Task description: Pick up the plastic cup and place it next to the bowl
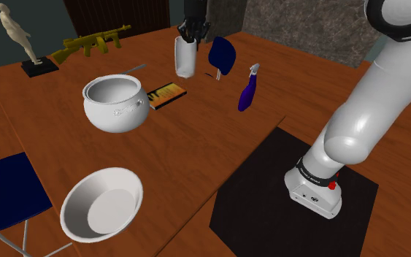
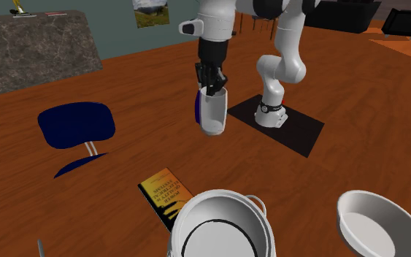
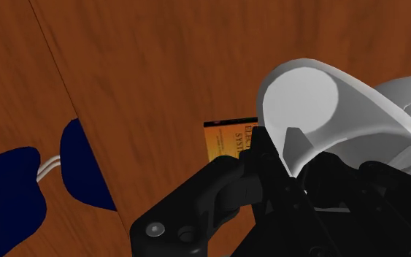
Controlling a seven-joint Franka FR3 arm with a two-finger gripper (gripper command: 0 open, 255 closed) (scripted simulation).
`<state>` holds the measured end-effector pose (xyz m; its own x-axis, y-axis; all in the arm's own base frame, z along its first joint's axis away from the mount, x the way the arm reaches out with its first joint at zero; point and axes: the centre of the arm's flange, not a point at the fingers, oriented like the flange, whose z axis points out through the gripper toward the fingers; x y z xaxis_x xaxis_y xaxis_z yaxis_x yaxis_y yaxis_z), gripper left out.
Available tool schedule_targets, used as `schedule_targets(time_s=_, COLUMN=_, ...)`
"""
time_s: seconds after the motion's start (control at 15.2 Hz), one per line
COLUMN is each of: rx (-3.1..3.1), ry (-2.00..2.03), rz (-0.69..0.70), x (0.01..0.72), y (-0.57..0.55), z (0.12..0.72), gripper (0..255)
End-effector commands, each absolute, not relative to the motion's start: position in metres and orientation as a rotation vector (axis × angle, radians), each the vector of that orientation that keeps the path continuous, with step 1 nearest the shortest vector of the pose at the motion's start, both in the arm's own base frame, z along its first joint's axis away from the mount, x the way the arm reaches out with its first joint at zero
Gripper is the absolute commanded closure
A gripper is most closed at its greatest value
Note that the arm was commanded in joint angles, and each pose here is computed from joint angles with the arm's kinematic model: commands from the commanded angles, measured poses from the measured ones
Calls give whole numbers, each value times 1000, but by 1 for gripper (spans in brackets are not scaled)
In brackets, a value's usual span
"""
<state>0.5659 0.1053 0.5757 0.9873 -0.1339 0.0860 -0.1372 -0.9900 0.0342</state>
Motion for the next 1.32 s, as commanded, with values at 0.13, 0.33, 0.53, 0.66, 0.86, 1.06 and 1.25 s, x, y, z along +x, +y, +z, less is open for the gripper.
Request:
schedule_targets(time_s=0.13, rx=3092, ry=-211, rz=130, x=537, y=148, z=576, gripper=255)
schedule_targets(time_s=0.33, rx=3092, ry=-211, rz=130, x=515, y=181, z=577, gripper=255)
schedule_targets(time_s=0.53, rx=3092, ry=-211, rz=130, x=493, y=214, z=577, gripper=255)
schedule_targets(time_s=0.66, rx=3092, ry=-211, rz=130, x=479, y=236, z=577, gripper=255)
schedule_targets(time_s=0.86, rx=3092, ry=-211, rz=130, x=457, y=269, z=577, gripper=255)
schedule_targets(time_s=1.06, rx=3092, ry=-211, rz=130, x=435, y=302, z=577, gripper=255)
schedule_targets(time_s=1.25, rx=3092, ry=-211, rz=130, x=414, y=335, z=578, gripper=255)
